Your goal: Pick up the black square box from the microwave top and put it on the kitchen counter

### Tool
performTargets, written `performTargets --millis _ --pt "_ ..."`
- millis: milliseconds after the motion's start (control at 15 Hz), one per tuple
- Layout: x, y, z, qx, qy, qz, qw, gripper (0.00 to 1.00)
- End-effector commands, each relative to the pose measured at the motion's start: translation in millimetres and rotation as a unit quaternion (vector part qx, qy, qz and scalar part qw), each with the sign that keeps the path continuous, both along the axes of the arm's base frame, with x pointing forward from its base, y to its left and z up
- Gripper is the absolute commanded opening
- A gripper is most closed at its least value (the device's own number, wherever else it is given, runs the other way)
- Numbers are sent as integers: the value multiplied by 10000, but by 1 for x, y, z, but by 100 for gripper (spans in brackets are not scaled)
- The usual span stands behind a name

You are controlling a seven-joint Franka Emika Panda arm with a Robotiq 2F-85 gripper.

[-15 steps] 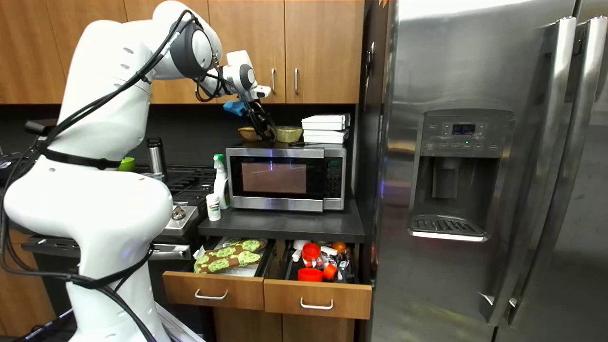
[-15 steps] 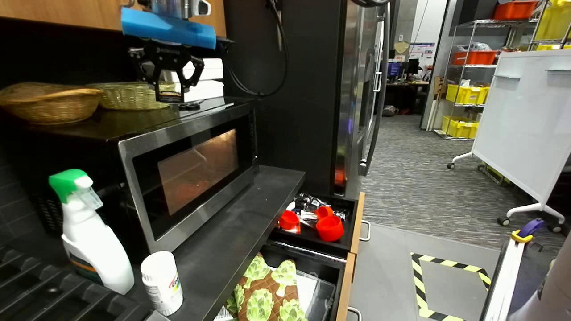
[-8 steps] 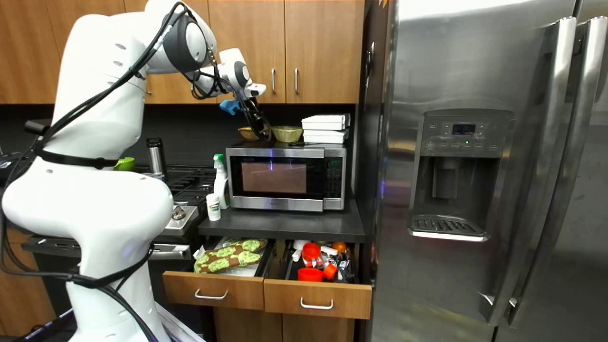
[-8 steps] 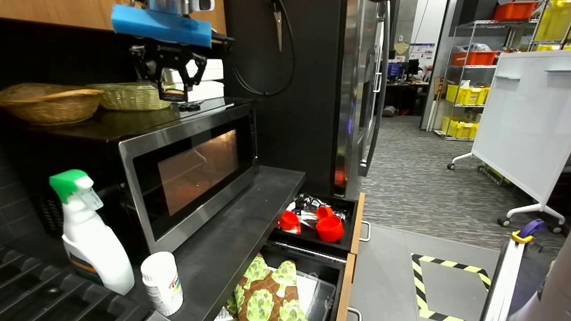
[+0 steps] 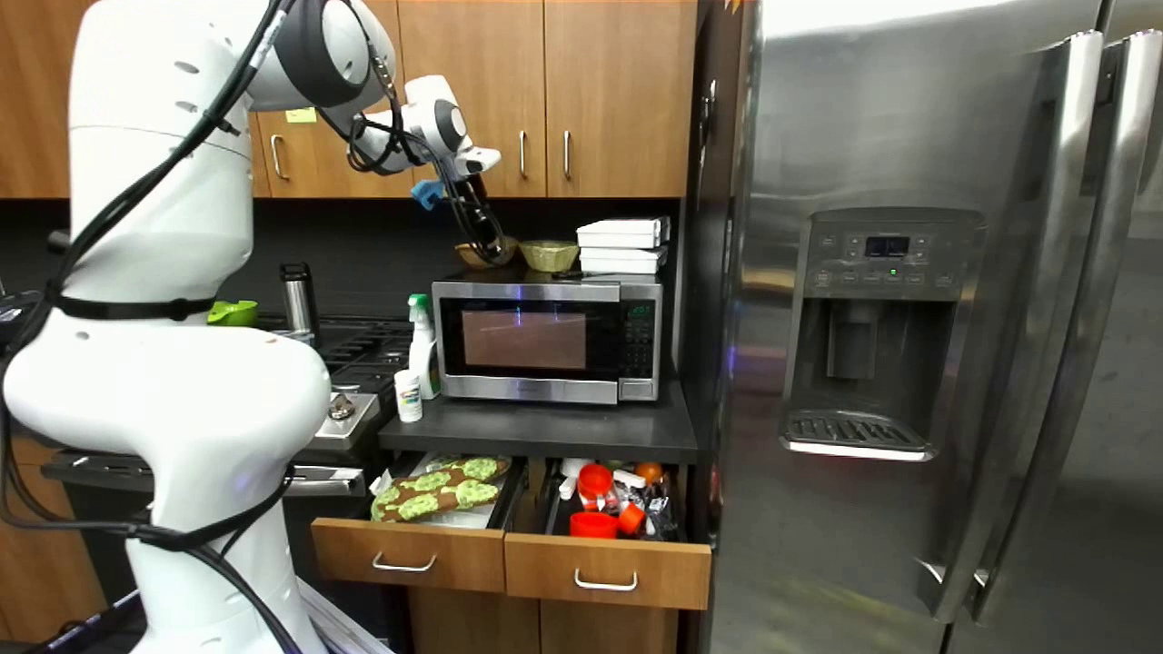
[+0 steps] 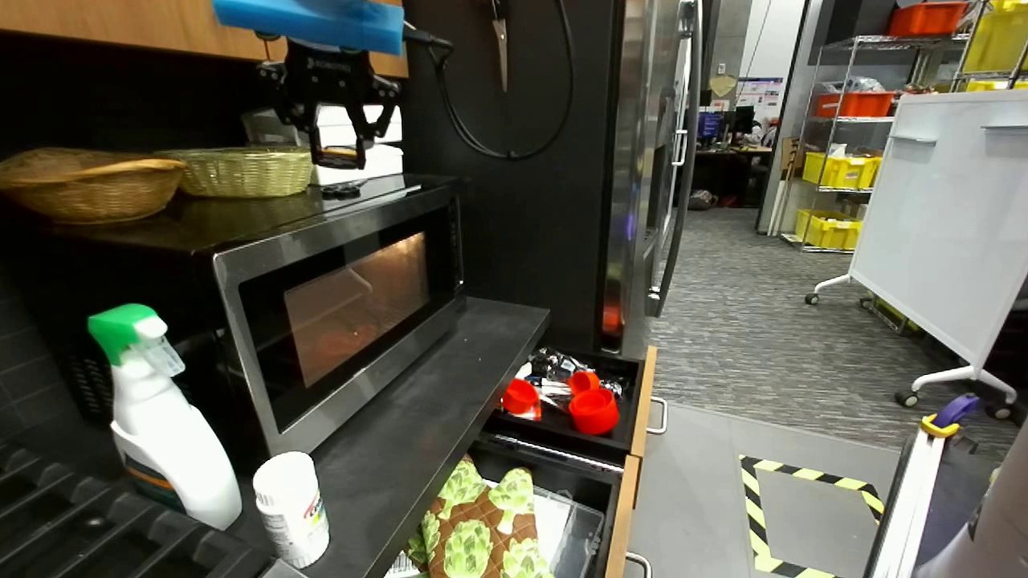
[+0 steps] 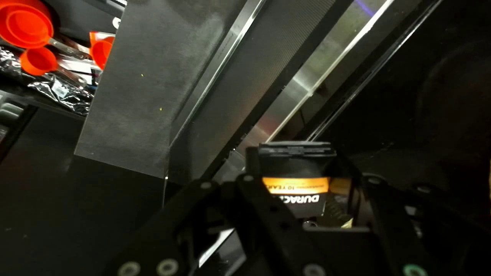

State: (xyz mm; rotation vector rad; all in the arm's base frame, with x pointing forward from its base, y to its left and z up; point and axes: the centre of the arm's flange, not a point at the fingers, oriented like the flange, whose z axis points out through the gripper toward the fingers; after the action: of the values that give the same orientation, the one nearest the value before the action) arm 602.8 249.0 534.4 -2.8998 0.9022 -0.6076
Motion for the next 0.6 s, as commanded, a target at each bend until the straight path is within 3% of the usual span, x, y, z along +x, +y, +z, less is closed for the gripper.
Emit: performTargets --millis 0,533 --pt "-37 -16 -1 -10 44 -255 9997 22" --pt "-80 -34 -21 43 194 -664 9976 22"
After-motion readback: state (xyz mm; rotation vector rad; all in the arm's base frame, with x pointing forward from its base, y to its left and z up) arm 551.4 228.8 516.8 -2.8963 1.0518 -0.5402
